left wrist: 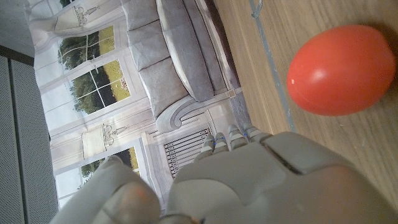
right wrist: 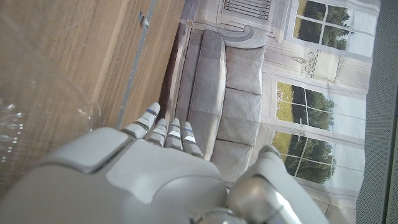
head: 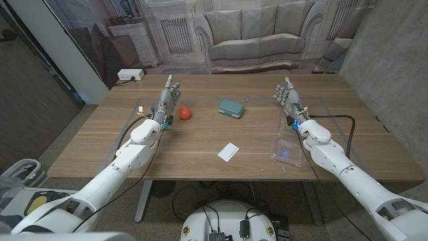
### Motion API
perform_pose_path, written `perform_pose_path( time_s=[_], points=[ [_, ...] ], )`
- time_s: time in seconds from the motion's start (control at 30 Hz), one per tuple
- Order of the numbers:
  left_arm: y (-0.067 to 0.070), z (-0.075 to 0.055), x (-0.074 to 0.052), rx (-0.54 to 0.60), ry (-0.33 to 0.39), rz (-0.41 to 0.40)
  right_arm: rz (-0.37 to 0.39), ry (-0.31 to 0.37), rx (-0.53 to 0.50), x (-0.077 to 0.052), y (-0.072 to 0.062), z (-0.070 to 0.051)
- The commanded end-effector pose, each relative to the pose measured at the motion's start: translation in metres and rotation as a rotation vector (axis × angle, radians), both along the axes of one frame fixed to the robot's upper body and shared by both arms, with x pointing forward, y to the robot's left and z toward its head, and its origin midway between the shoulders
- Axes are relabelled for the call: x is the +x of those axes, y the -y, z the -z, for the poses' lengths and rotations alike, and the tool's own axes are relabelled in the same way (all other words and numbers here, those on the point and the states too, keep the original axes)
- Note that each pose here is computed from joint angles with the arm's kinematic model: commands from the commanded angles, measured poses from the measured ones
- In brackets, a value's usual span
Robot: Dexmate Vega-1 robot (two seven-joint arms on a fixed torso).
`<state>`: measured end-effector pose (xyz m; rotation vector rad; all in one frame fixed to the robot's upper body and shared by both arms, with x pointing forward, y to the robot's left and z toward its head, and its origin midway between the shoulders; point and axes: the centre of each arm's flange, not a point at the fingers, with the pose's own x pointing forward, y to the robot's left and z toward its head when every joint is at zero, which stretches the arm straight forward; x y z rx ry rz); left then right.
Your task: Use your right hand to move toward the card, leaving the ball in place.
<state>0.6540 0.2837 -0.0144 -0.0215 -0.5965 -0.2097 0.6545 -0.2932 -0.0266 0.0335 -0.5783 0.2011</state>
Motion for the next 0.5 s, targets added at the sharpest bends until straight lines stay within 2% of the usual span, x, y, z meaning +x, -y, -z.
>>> perform_pose_path(
  time_s=[0.03,0.27,0.37,0.5],
  points=[
    [0.0082,-0.0130,-0.0011,0.022,0.004,-0.003,0.005,-0.014,-0.002,-0.0009,0.0032,0.0006],
    [0.0087,-0.0102,-0.0013,0.021,0.003,0.002,0.009,-0.008,-0.015,-0.0046,0.0025,0.0006],
    [0.0095,-0.0106,-0.0001,0.029,-0.008,0.006,-0.004,-0.005,-0.008,-0.0018,0.0057,0.0021],
    [0.0113,-0.0130,-0.0007,0.024,0.000,0.015,-0.015,0.011,-0.003,-0.0047,0.0034,0.0037]
  ],
)
